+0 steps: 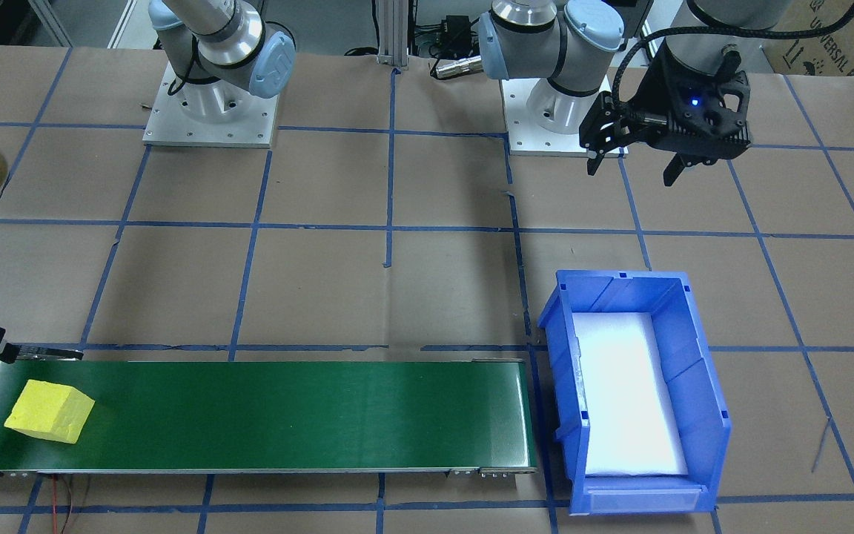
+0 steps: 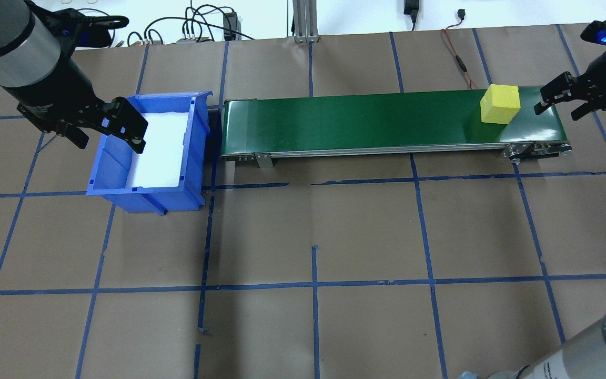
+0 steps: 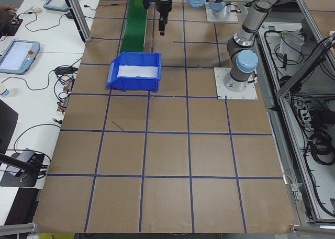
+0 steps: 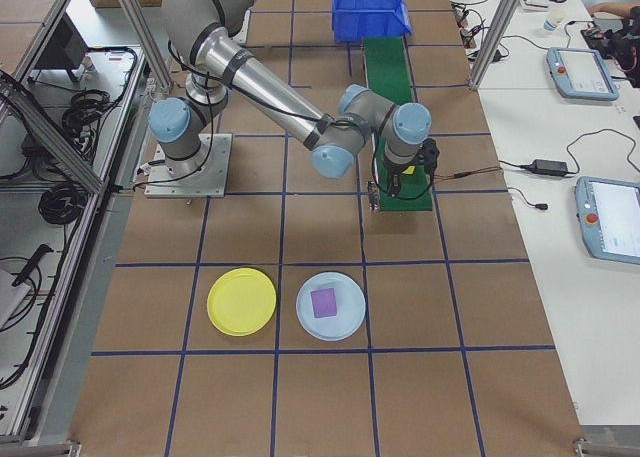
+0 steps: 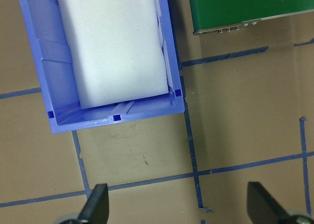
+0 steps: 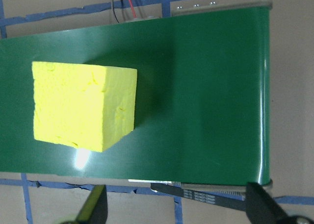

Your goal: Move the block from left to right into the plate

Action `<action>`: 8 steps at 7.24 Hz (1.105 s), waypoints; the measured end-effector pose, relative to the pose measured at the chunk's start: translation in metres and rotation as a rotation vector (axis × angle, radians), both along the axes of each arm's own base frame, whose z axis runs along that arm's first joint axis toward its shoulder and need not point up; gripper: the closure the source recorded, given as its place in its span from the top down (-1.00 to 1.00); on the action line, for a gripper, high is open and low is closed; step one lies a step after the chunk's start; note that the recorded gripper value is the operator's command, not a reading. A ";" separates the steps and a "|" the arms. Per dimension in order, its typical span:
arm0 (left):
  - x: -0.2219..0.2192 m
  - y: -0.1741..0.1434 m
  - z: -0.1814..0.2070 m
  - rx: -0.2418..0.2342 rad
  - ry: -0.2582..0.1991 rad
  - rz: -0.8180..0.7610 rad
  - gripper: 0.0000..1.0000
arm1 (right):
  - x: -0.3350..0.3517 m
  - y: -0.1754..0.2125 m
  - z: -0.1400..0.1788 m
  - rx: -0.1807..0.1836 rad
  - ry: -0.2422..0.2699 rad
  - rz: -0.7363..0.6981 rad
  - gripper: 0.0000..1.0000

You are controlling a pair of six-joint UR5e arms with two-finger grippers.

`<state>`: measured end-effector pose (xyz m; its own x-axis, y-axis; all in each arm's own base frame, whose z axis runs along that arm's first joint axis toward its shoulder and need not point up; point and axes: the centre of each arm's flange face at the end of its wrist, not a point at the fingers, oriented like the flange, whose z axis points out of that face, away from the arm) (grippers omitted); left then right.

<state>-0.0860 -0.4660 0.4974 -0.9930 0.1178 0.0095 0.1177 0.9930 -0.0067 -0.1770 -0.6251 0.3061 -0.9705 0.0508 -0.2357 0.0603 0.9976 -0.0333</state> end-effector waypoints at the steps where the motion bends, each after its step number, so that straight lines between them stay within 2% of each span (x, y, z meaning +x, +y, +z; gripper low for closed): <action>1: -0.001 0.001 0.002 -0.003 -0.002 0.036 1.00 | 0.002 -0.007 0.006 -0.010 -0.003 -0.025 1.00; 4: -0.006 0.003 0.003 -0.002 -0.004 0.131 1.00 | 0.001 -0.033 -0.003 -0.020 -0.030 -0.062 1.00; 8: -0.008 0.005 0.005 -0.004 -0.013 0.208 1.00 | 0.011 -0.049 -0.036 0.003 -0.037 -0.047 0.94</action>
<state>-0.0937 -0.4610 0.5020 -0.9960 -0.0896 -0.0033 -0.0895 0.9959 -0.0108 -0.1664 -0.6738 0.2706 -0.9578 0.0965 -0.2707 0.1078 0.9938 -0.0270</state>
